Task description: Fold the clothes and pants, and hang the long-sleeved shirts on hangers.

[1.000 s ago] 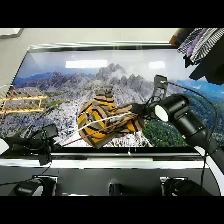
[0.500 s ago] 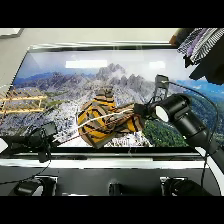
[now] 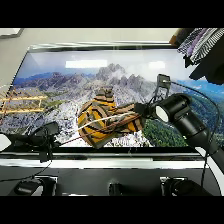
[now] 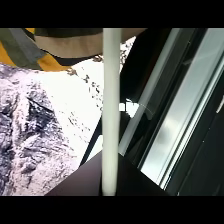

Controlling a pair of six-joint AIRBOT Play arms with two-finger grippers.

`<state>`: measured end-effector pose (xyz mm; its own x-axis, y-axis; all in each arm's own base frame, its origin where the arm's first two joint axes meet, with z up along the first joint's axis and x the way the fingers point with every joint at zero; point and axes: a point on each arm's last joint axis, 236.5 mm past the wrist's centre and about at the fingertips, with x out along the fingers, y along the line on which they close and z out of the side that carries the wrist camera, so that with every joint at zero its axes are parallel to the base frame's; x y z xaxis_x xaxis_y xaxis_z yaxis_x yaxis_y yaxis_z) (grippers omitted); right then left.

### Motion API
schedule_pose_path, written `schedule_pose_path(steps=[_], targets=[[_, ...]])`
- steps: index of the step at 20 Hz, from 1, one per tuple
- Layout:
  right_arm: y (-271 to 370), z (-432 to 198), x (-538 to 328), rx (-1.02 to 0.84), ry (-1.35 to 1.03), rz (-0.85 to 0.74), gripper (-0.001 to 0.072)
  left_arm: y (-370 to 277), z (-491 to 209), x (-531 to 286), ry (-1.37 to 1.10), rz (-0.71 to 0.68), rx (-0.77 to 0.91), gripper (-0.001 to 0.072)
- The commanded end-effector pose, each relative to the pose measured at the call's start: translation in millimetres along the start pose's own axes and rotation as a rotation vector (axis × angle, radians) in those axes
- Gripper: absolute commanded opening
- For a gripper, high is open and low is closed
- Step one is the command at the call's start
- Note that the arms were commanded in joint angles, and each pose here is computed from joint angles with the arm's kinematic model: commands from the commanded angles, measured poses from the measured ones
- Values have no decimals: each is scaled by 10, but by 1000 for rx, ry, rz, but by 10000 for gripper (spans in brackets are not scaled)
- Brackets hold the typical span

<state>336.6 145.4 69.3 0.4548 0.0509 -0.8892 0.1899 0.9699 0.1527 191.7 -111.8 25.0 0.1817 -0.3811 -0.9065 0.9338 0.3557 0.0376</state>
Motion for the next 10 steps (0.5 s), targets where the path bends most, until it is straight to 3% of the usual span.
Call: schedule_pose_path(steps=[1,6,10], targets=[[26,8,-46,-15,-6,18,27,6,-43,105,26,-43,7,21],[35,43,-213,-39,-32,47,27,75,-45,190,34,-51,0,21],[301,15,-340,-86,-22,167,26,110,-10,159,26,-39,22,22]])
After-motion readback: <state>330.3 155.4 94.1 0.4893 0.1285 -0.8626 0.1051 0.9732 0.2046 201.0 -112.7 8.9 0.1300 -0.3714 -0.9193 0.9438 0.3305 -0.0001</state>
